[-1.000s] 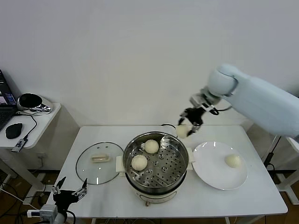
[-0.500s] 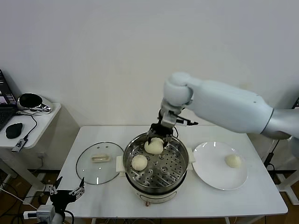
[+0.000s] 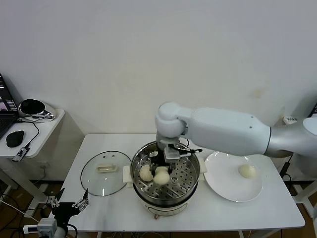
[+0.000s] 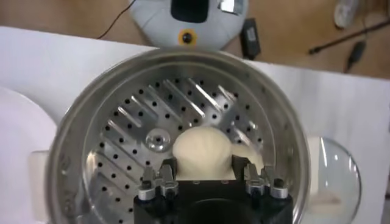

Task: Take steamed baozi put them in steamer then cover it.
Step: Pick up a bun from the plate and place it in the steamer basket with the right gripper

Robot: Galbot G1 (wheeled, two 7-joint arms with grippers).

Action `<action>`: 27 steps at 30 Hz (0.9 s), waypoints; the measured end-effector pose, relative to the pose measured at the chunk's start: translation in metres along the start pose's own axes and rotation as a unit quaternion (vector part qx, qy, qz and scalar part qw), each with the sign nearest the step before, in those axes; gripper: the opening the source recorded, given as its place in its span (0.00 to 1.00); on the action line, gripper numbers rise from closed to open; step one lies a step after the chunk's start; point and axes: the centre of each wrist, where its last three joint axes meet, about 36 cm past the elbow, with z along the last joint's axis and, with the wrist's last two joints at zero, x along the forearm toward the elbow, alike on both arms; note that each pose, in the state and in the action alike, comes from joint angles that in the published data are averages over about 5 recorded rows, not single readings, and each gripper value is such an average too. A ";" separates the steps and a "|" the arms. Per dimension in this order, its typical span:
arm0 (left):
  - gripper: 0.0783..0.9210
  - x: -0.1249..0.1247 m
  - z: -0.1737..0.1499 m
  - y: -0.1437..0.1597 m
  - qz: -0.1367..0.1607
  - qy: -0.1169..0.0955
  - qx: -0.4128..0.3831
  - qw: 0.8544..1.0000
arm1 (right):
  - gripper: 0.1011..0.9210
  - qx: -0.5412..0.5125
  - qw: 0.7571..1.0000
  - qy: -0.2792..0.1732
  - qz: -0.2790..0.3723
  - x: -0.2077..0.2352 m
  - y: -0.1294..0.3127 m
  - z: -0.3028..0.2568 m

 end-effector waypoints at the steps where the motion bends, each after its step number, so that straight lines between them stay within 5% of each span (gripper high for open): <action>1: 0.88 0.000 0.000 0.000 0.000 0.000 0.000 1.000 | 0.56 0.003 1.000 -0.001 -0.002 -0.002 -0.002 -0.001; 18: 0.88 -0.004 0.004 -0.001 0.002 0.004 0.002 1.000 | 0.57 0.011 1.000 -0.016 -0.011 -0.023 -0.006 -0.014; 27: 0.88 -0.004 0.005 -0.002 0.004 0.006 0.002 1.000 | 0.83 -0.013 1.000 -0.004 0.000 -0.016 -0.001 -0.015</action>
